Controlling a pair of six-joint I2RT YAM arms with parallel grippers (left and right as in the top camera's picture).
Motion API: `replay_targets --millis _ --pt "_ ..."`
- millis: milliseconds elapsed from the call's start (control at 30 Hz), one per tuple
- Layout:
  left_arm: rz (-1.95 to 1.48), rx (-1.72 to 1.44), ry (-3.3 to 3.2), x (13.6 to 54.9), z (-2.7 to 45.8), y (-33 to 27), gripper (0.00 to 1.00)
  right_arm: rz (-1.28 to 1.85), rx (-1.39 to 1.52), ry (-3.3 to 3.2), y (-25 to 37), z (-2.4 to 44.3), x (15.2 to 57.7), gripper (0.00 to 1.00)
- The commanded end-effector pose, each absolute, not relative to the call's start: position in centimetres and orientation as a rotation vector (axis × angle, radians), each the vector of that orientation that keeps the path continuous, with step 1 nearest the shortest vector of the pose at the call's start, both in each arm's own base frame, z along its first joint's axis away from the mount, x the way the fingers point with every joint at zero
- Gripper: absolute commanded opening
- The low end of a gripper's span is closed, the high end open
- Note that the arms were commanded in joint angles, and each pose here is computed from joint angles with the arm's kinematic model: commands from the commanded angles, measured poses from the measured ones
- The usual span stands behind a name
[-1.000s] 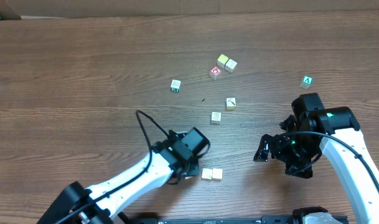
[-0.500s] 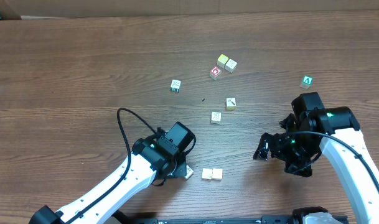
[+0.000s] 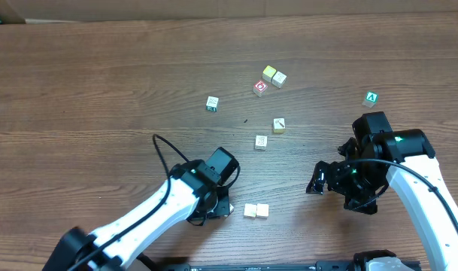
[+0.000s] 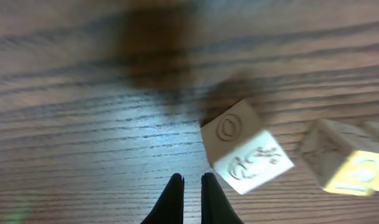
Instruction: Flip 5 blocks
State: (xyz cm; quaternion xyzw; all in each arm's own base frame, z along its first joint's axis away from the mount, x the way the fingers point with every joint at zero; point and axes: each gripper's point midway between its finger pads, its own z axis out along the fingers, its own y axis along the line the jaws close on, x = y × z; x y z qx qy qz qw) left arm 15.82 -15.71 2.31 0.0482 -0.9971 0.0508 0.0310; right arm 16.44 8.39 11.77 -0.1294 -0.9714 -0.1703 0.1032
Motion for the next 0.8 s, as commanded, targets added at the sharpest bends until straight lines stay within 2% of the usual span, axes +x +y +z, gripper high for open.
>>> replay_targets --millis 0,367,633,767 --pt "0.128 0.168 -2.994 14.8 0.8 -15.7 0.04 -0.52 -0.375 -2.882 8.4 12.2 16.9 1.0" --pt "0.25 0.095 -3.094 17.9 -0.2 -17.7 0.04 -0.519 -0.376 -2.88 8.4 12.2 16.8 1.0" --pt "0.125 0.16 -3.151 19.4 -0.4 -15.3 0.04 -0.519 -0.376 -2.88 8.4 12.2 16.9 1.0" --pt "0.263 0.153 -3.146 20.6 -0.1 -15.8 0.04 -0.519 -0.376 -2.88 8.4 12.2 16.9 1.0"
